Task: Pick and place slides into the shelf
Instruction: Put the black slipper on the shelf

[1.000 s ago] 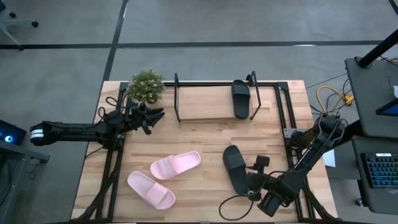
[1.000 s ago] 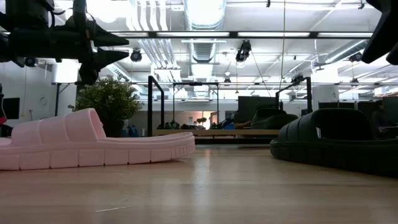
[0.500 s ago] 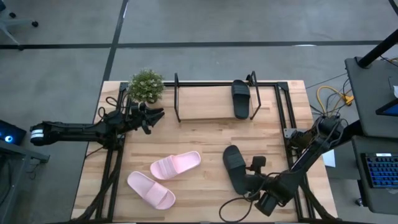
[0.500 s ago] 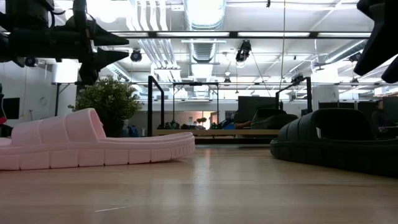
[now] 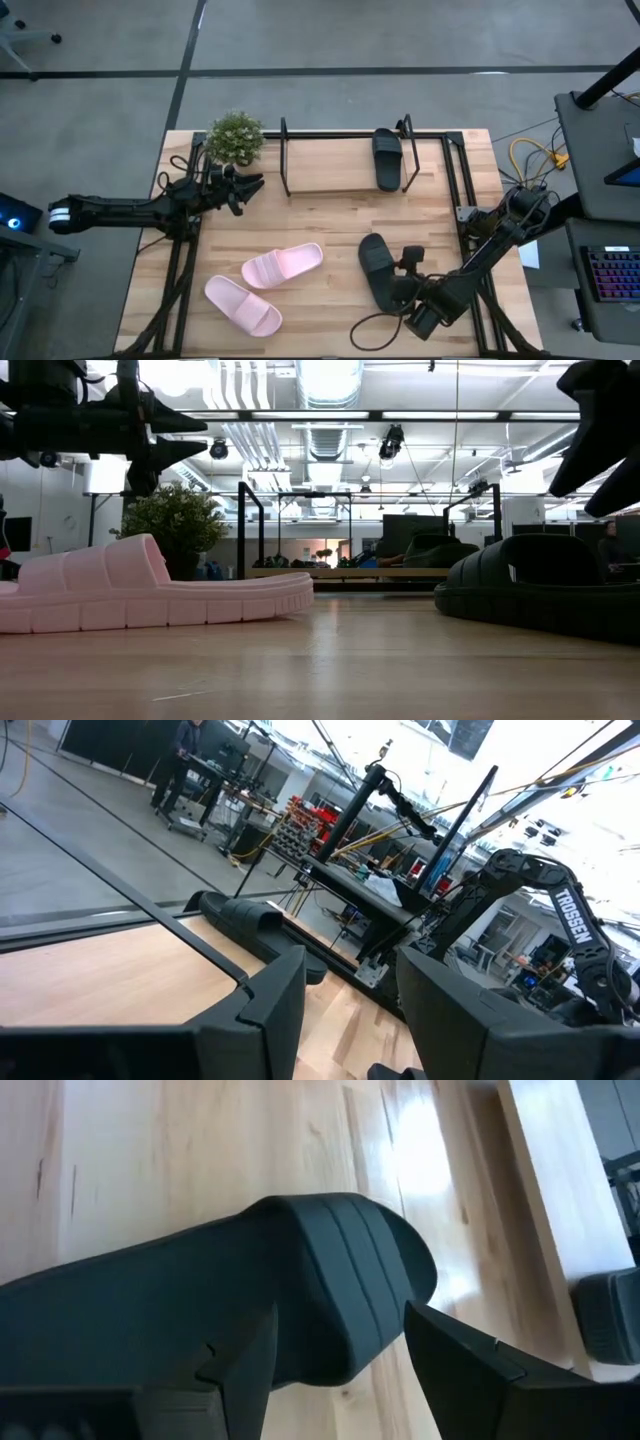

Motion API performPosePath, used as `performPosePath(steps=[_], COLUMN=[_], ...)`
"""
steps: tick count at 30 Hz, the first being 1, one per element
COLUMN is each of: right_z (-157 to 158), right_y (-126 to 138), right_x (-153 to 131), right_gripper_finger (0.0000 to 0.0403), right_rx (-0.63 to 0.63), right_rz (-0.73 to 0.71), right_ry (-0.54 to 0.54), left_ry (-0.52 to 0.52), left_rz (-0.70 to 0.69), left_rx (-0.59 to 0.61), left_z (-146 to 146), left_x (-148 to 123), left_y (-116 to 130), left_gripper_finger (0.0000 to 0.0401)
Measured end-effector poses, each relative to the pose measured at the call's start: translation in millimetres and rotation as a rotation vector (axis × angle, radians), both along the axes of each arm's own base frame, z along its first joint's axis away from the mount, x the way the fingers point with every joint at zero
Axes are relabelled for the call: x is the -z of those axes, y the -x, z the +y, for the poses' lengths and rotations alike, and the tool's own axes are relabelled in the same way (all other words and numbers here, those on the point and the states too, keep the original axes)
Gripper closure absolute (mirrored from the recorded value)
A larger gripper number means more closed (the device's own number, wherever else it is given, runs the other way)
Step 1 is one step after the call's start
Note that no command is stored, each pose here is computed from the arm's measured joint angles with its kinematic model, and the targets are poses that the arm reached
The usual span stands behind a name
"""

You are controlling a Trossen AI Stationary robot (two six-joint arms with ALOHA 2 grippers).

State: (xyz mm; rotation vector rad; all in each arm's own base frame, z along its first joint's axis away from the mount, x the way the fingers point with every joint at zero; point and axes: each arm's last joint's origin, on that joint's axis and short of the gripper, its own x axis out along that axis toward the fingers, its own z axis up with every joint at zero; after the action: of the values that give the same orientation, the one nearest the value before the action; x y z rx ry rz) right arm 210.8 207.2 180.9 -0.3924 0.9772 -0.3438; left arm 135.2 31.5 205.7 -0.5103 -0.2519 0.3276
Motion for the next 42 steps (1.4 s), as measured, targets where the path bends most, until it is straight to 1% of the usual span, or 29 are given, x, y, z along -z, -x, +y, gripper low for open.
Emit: performPosePath(steps=[6,12,19,26,33,42], right_z=[3,3,3,0,-6,-14], right_y=[-2,-6,-10,-14,-17,-28], right_x=[10,13,27,27,31,35], right_gripper_finger=[0.0193,0.0193,0.0193,0.0193,0.0193,0.0193], right_rx=[-0.064,-0.070,-0.061,-0.045,-0.021,0.021], right_rz=[0.052,0.020,0.054,0.014,0.011,-0.007], right_ry=[0.026,0.071,0.106,0.137,0.157,0.150], left_ry=[0.000,0.000,0.000,0.000,-0.001,-0.001], left_rz=[0.001,0.001,0.001,0.002,0.001,0.000], left_rx=[0.000,0.000,0.000,0.000,0.000,0.000], left_z=[0,0,0,0,0,0], left_x=[0,0,0,0,0,0], left_y=[0,0,0,0,0,0], left_gripper_finger=[0.0257,0.0257,0.0257,0.0257,0.0257,0.0257])
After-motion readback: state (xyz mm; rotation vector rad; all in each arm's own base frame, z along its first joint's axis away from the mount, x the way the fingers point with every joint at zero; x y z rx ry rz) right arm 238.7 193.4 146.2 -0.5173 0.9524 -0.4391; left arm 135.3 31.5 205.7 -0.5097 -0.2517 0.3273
